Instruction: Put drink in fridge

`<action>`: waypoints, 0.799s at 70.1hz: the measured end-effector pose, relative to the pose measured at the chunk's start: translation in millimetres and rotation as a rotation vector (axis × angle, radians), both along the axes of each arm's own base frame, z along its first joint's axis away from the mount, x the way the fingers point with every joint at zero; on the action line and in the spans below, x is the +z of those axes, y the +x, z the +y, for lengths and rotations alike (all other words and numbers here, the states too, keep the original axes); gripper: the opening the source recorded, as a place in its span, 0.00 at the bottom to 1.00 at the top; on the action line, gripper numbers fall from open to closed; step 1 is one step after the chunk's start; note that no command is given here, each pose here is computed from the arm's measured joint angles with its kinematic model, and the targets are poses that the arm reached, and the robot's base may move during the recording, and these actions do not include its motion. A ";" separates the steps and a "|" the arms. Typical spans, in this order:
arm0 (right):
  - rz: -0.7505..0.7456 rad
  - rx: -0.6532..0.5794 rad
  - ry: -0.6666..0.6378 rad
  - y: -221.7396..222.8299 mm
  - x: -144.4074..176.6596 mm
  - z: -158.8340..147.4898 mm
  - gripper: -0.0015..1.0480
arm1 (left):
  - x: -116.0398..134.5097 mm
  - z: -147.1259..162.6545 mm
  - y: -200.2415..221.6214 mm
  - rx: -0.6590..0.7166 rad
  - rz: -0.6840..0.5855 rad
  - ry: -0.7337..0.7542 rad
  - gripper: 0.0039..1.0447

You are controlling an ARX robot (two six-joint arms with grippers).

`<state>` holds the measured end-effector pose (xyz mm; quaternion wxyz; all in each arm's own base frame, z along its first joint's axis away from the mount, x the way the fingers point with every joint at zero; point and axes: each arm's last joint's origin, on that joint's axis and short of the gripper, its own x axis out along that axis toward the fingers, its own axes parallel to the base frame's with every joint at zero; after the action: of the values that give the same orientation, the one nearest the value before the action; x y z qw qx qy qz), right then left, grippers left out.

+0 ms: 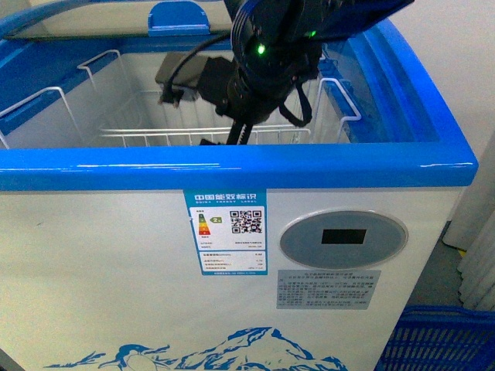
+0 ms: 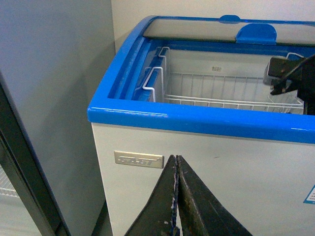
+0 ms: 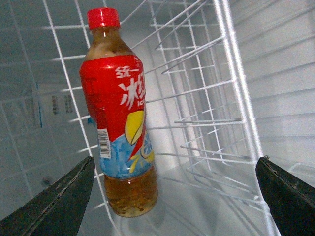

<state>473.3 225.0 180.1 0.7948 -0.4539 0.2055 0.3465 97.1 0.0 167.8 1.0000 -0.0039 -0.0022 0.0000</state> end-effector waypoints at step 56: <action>-0.246 -0.946 0.772 -246.2 183.3 -164.5 0.93 | 0.0 0.0 0.0 0.000 0.000 0.000 0.02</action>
<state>227.1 60.5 363.4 0.9868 -0.0302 0.1514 -0.0486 97.1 0.0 167.8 1.0000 -0.0039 -0.0022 0.0002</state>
